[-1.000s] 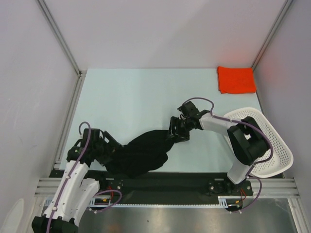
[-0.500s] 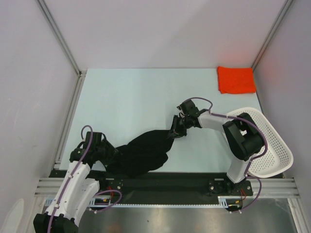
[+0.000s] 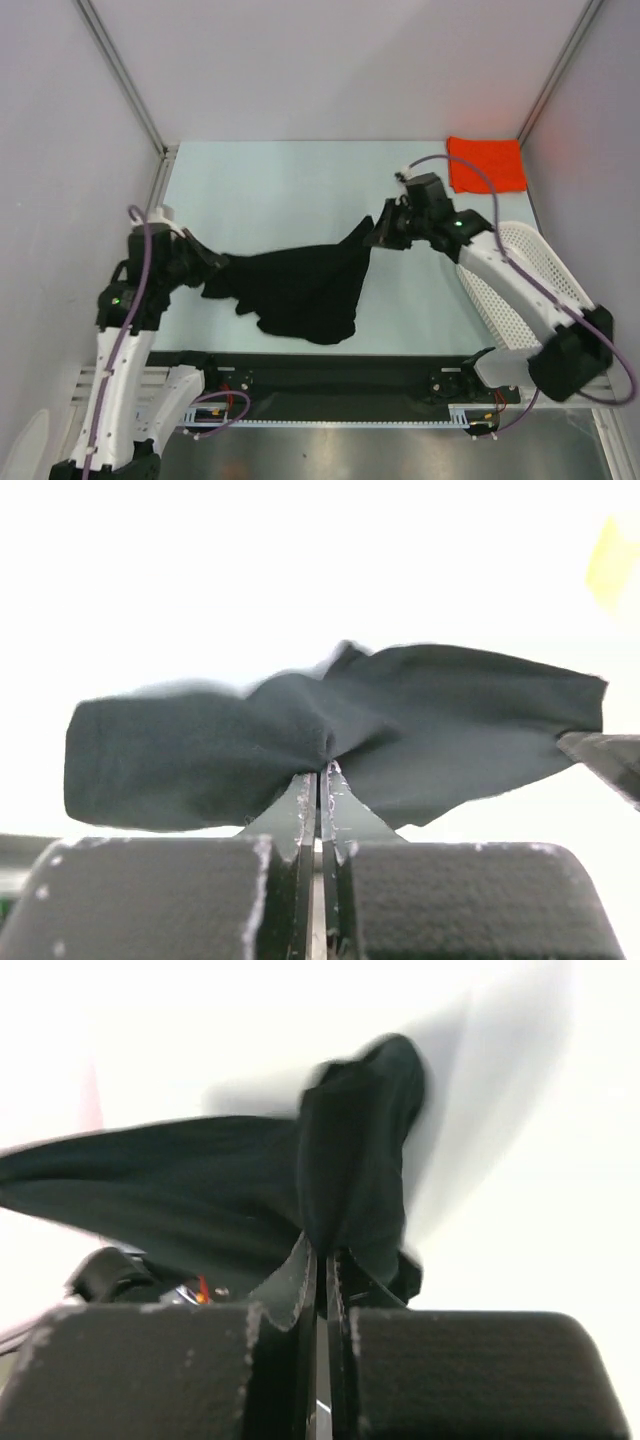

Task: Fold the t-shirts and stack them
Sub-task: Flatten the tshirt out

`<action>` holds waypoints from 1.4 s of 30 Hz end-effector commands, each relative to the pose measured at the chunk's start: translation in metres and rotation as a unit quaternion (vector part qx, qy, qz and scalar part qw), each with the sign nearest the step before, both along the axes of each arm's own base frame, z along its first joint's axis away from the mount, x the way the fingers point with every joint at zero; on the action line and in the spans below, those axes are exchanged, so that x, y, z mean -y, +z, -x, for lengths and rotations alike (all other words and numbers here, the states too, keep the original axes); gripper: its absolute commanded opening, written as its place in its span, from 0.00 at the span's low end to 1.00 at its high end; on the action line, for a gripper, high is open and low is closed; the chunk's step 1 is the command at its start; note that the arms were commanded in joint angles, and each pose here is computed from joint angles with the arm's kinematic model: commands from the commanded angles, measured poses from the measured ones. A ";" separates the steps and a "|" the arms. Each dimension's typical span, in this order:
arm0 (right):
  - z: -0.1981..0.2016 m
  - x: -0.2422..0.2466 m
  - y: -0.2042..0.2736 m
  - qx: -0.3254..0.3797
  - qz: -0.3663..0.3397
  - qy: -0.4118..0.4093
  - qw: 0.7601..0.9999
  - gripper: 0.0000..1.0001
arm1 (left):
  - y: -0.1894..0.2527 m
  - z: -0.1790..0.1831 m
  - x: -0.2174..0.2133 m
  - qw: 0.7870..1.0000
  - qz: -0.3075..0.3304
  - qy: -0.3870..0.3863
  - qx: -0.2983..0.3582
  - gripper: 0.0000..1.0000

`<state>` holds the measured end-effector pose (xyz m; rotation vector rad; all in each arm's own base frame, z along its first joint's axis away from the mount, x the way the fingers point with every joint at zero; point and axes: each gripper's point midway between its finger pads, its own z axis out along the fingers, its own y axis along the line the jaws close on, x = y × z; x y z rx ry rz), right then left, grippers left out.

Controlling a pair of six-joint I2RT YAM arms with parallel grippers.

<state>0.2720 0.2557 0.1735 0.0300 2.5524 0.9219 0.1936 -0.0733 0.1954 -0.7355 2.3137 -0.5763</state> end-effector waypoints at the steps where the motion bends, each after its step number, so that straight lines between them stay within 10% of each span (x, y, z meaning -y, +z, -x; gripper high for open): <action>1: 0.001 0.052 0.094 0.137 0.030 -0.066 0.988 0.00 | 0.100 -0.012 -0.019 0.985 -0.078 -0.021 0.150 0.00; 12: 0.064 0.136 0.312 0.395 -0.030 -0.151 0.906 0.00 | 0.240 0.034 0.014 0.926 -0.024 -0.108 0.360 0.00; 18: 0.085 0.141 0.335 0.420 -0.059 -0.146 0.894 0.00 | 0.257 0.056 0.008 0.915 -0.026 -0.095 0.390 0.00; 28: -0.062 0.084 0.283 0.425 0.000 -0.122 0.897 0.00 | 0.124 -0.010 0.003 0.974 0.000 -0.034 0.225 0.00; 31: -0.136 0.080 0.206 0.326 0.008 -0.116 0.938 0.13 | 0.081 -0.031 -0.018 0.988 -0.031 0.036 0.147 0.02; 33: -0.176 0.080 0.135 0.206 0.048 -0.119 0.970 0.41 | 0.064 -0.055 -0.029 0.991 -0.064 0.060 0.104 0.18; 34: -0.185 0.083 0.112 0.160 0.062 -0.115 0.978 0.44 | 0.062 -0.062 -0.033 0.991 -0.075 0.065 0.086 0.43; 36: -0.190 0.088 0.076 0.098 0.133 -0.090 0.982 0.52 | 0.056 -0.078 -0.037 0.992 -0.104 0.057 0.041 0.60; 42: -0.126 0.101 0.026 0.008 0.188 -0.045 0.981 0.64 | 0.030 -0.081 -0.044 0.989 -0.131 0.058 0.020 0.93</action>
